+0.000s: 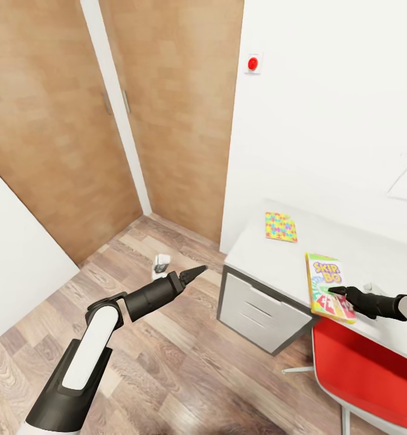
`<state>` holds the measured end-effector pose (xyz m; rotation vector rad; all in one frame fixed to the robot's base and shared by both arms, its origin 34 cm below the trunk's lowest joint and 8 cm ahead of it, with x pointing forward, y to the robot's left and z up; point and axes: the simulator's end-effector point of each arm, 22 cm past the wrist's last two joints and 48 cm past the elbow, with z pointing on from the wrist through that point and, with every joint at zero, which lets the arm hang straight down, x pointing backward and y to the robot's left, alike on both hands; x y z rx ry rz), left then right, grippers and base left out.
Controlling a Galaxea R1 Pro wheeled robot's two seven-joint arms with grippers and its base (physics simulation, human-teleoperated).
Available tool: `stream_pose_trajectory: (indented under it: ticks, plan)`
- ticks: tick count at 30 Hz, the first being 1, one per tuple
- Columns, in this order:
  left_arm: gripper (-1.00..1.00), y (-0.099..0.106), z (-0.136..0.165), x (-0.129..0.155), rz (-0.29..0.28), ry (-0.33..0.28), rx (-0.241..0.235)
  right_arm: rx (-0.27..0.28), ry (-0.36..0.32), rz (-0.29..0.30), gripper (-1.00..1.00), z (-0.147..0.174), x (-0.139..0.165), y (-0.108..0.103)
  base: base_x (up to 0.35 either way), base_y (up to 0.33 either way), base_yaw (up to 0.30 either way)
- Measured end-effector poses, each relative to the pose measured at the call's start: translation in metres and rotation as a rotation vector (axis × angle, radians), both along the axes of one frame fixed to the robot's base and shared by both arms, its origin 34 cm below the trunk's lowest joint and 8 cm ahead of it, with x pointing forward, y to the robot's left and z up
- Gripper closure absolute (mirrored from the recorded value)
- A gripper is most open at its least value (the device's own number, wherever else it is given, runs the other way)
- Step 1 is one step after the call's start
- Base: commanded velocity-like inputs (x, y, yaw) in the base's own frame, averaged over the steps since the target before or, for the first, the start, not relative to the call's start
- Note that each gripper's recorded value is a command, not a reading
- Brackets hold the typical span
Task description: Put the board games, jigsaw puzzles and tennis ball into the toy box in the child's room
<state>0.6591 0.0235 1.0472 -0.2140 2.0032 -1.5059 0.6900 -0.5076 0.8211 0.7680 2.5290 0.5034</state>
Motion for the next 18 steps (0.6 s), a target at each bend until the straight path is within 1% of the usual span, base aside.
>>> stream_pose_trajectory:
  ticks: [7,10,18]
  plan:
    - [-1.0,0.0,0.0001,0.0,0.0,0.0,0.0,0.0,-0.001,0.0,-1.0,0.0001,0.0001,0.0001,0.0,0.0,0.249]
    - [-1.0,-0.0001,0.0001,0.0,0.0,0.0,-0.001,0.0,0.0,0.001,-1.0,0.0,0.0,0.0001,0.0,0.0,0.196]
    - [-1.0,-0.0002,0.0002,0.0,-0.001,-0.001,-0.001,0.002,-0.002,0.0,-1.0,0.0003,0.0003,0.0002,0.0,0.0,0.082]
